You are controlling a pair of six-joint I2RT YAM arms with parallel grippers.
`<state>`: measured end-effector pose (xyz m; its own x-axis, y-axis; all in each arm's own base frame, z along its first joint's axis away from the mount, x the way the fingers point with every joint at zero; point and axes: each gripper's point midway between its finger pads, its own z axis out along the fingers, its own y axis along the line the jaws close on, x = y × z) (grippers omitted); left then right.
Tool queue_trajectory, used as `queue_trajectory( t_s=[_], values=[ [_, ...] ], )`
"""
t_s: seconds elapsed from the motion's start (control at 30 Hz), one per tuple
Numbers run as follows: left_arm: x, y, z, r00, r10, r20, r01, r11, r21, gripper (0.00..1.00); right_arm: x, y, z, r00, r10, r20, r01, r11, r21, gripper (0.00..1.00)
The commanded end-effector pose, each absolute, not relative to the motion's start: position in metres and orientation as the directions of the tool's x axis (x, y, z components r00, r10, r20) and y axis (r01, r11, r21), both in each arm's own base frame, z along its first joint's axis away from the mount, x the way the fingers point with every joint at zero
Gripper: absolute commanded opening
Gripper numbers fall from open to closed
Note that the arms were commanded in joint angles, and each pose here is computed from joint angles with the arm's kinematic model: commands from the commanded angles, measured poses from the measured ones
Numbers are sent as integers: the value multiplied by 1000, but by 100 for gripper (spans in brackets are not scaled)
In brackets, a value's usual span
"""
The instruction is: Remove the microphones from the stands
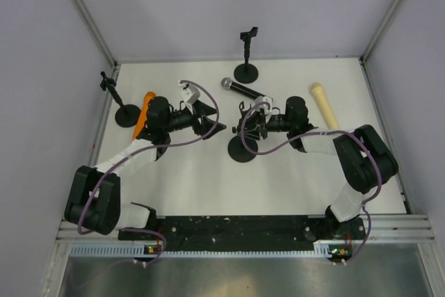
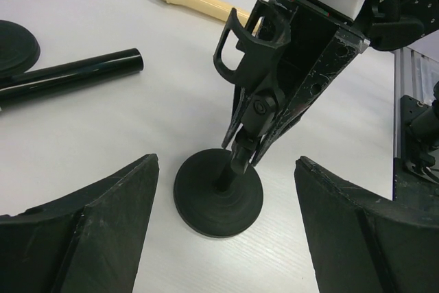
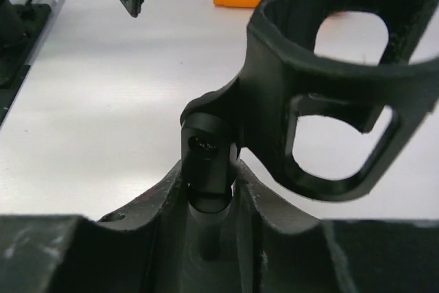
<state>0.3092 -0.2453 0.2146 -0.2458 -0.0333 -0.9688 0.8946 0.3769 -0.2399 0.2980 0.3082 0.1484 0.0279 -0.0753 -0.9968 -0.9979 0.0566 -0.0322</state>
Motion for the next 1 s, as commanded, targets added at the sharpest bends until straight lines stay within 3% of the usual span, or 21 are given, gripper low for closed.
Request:
queue_trajectory(
  t_s=[0.0, 0.1, 0.23, 0.3, 0.37, 0.43, 0.53, 0.67, 0.77, 0.97],
  values=[
    [303, -246, 234, -165, -42, -985, 921, 352, -169, 86, 306, 309, 156, 110, -62, -992, -993, 28, -112, 36],
    [303, -245, 239, -147, -43, -988, 921, 359, -153, 89, 308, 306, 152, 105, -68, -992, -994, 30, -107, 46],
    [306, -242, 247, -128, -48, -991, 917, 374, -136, 98, 311, 303, 142, 93, -89, -992, -995, 33, -96, 48],
    [308, -240, 251, -126, -52, -991, 914, 382, -136, 99, 311, 303, 144, 95, -87, -992, -995, 34, -99, 39],
    [310, -236, 258, -110, -59, -992, 910, 395, -125, 99, 312, 304, 148, 94, -80, -992, -995, 37, -97, 17],
    [313, -230, 266, -88, -55, -995, 906, 410, -103, 99, 314, 303, 161, 105, -62, -993, -993, 50, -108, 2],
    [318, -217, 277, -53, -32, -998, 894, 443, -62, 99, 324, 295, 198, 135, -3, -991, -985, 110, -134, 0],
    [326, -190, 291, 0, 32, -999, 854, 520, 16, 99, 350, 264, 260, 177, 51, -983, -950, 269, -157, 0],
    [332, -168, 299, 23, 84, -996, 811, 581, 67, 99, 383, 218, 310, 256, 35, -966, -851, 482, -208, 0],
    [328, -142, 306, 22, 136, -990, 732, 673, 109, 99, 447, 85, 381, 350, -86, -933, -419, 876, -239, 0]
  ],
)
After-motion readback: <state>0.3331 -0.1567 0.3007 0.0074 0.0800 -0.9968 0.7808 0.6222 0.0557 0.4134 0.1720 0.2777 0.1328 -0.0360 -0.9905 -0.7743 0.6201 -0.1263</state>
